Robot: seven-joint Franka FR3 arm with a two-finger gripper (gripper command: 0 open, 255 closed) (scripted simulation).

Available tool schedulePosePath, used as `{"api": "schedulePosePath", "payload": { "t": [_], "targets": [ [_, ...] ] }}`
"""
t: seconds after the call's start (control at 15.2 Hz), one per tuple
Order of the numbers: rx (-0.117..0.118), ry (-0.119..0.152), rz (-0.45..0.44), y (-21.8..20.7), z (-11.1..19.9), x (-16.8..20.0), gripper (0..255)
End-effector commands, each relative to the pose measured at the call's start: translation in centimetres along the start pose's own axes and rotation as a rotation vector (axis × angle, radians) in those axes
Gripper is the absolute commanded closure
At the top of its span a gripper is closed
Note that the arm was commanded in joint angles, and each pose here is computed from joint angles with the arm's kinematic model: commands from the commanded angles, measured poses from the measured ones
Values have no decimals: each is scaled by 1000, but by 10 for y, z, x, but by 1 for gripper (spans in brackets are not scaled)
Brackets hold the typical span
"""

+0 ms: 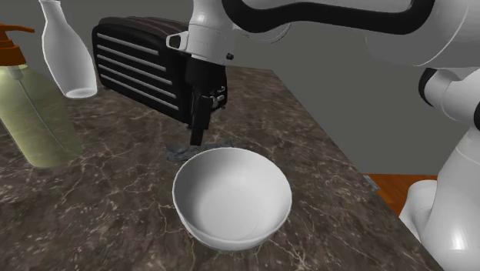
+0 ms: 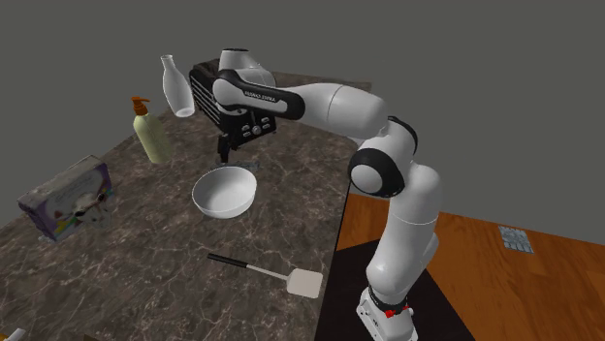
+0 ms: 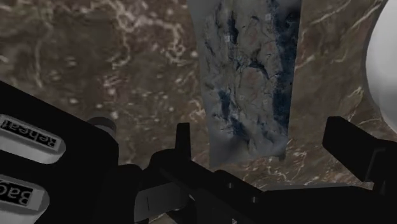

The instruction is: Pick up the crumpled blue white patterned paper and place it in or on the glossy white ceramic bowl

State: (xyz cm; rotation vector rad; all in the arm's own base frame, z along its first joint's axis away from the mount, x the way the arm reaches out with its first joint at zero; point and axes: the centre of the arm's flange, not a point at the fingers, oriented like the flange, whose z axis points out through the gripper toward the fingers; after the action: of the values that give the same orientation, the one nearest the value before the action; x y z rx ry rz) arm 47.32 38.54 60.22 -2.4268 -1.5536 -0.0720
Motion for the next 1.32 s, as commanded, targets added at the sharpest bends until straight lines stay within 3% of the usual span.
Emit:
{"api": "schedulePosePath", "payload": {
  "t": [0.0, 0.2, 0.73, 0.79, 1.25],
  "targets": [
    [3, -3, -2, 0, 12, 0, 0],
    [3, -3, -2, 0, 31, 0, 0],
    [3, -3, -2, 0, 31, 0, 0],
    [3, -3, -2, 0, 31, 0, 255],
    [3, -3, -2, -1, 33, 0, 255]
  ]
}}
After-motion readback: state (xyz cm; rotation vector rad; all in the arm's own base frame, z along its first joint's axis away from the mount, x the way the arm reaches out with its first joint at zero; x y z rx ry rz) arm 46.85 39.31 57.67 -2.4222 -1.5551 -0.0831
